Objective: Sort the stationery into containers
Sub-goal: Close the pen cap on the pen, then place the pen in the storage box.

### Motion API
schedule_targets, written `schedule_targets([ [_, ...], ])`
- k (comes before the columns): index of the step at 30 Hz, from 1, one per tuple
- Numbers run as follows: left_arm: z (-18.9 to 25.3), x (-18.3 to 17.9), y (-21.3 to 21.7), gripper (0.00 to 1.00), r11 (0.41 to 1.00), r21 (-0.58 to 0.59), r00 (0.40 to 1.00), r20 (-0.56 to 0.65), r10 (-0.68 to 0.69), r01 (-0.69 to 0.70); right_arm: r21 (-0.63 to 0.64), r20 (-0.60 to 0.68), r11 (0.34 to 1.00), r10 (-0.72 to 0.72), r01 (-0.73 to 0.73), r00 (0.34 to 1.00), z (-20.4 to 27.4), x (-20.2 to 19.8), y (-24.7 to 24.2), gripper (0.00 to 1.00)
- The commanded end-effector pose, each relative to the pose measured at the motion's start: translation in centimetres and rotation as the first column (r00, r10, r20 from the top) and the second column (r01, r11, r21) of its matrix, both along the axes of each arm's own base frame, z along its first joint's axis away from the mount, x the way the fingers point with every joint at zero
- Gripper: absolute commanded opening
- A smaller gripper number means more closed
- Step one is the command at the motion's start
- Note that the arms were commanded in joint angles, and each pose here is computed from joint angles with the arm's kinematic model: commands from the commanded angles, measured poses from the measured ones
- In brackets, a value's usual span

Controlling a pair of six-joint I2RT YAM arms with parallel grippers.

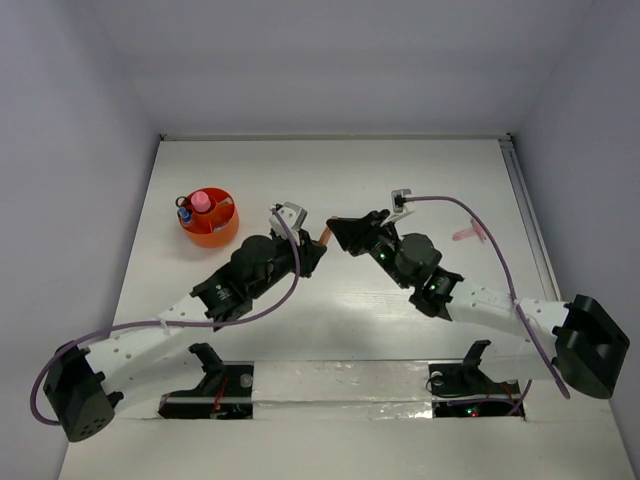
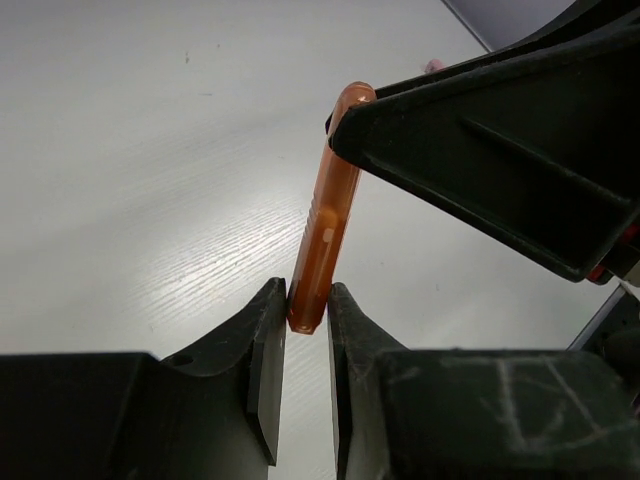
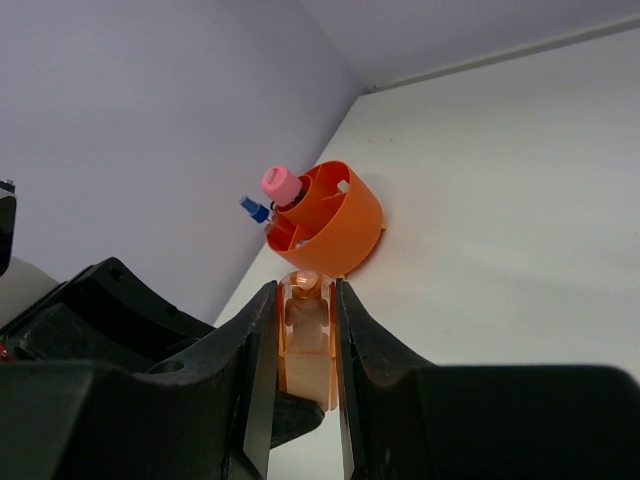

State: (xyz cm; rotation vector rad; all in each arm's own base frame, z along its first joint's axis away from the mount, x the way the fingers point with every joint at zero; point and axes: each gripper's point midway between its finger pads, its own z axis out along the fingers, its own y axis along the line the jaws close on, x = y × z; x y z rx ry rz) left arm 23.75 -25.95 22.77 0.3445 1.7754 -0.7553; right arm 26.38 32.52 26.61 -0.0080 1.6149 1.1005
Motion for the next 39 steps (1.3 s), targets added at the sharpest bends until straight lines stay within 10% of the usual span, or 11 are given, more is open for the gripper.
schedule_targets([
  [1,21.5,3.1,4.1,0.0,0.859,-0.502,0.891,0.342,0.3,-0.097,-0.289,-0.346,0.886,0.257,-0.364,0.902,-14.6,-9.5,2.2,0.0],
  [11,23.4,2.5,2.4,0.0,0.863,-0.506,0.902,0.369,0.223,-0.007,-0.353,-0.416,0.846,0.242,-0.401,0.877,-17.6,-10.6,2.6,0.0],
  [20,20.5,0.3,2.6,0.0,0.876,-0.481,0.945,0.3,0.13,0.032,-0.316,-0.241,0.919,0.163,-0.236,0.957,-10.1,-6.0,3.6,0.0],
  [39,14.2,-4.0,9.3,0.9,0.925,-0.357,0.971,0.145,0.188,-0.126,0.006,0.026,0.999,0.048,-0.048,0.998,4.7,10.9,9.6,0.0],
])
